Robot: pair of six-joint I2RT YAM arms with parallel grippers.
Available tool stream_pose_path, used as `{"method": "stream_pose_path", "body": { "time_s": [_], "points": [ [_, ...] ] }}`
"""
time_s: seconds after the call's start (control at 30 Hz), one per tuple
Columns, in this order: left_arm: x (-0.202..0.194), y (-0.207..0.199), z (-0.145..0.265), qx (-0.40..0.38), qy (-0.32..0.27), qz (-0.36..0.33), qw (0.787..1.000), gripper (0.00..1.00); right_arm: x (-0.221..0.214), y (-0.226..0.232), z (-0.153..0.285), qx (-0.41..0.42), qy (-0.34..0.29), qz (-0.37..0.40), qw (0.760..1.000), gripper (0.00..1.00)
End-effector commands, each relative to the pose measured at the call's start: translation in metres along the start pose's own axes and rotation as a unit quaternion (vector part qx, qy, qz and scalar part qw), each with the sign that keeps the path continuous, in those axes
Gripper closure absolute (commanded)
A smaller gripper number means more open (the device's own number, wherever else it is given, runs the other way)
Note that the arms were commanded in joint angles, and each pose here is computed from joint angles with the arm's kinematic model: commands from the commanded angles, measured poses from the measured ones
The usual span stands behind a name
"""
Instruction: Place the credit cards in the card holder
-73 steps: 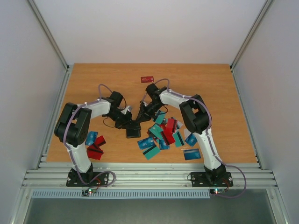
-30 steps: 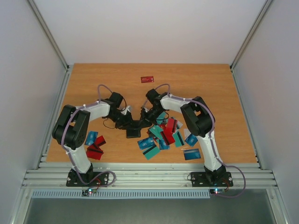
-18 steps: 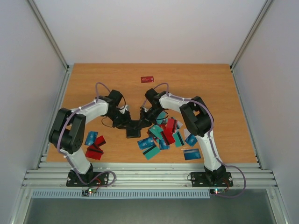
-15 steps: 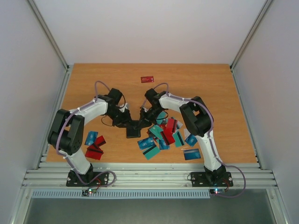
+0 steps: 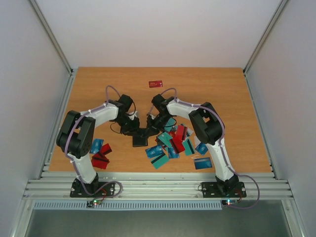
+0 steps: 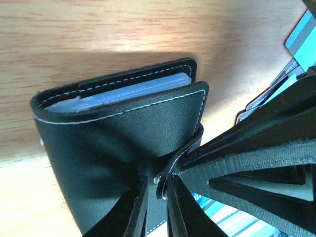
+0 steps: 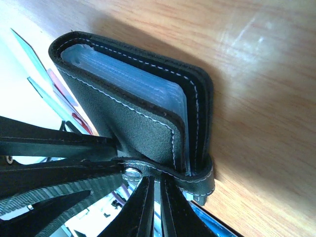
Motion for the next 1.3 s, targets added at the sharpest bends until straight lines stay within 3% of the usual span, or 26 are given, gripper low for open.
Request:
{"method": "stream_pose_path", "body": {
  "time_s": [0.0, 0.13, 0.23, 0.73, 1.27],
  "points": [
    [0.001, 0.001, -0.006, 0.018, 0.004, -0.02, 1.0, 0.86, -0.01, -0.053, -0.033, -0.102, 0.026, -0.043, 0.993, 0.93],
    [0.0, 0.0, -0.009, 0.022, 0.006, -0.026, 0.999, 0.87, -0.009, -0.053, -0.033, -0.102, 0.025, -0.044, 0.993, 0.93],
    [0.0, 0.002, -0.009, 0.032, 0.005, -0.03, 0.999, 0.93, -0.009, -0.052, -0.033, -0.103, 0.024, -0.045, 0.993, 0.93],
    [-0.014, 0.007, -0.021, 0.036, 0.027, -0.043, 0.998, 0.98, -0.006, -0.045, -0.031, -0.1, 0.019, -0.043, 0.994, 0.93],
    [-0.026, 0.022, -0.014, 0.064, -0.001, -0.065, 0.996, 1.0, -0.004, 0.019, -0.004, -0.01, -0.005, 0.014, 1.0, 0.9]
  ]
}}
Point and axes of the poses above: each gripper's point midway between its finger pads, its own z axis back along the fingers, its own y axis along the line the jaws close on, x = y × z, the point moved 4 cm from there along z, back along the fingers, and after that the axes turned 9 degrees about z, right-handed, at the moved point
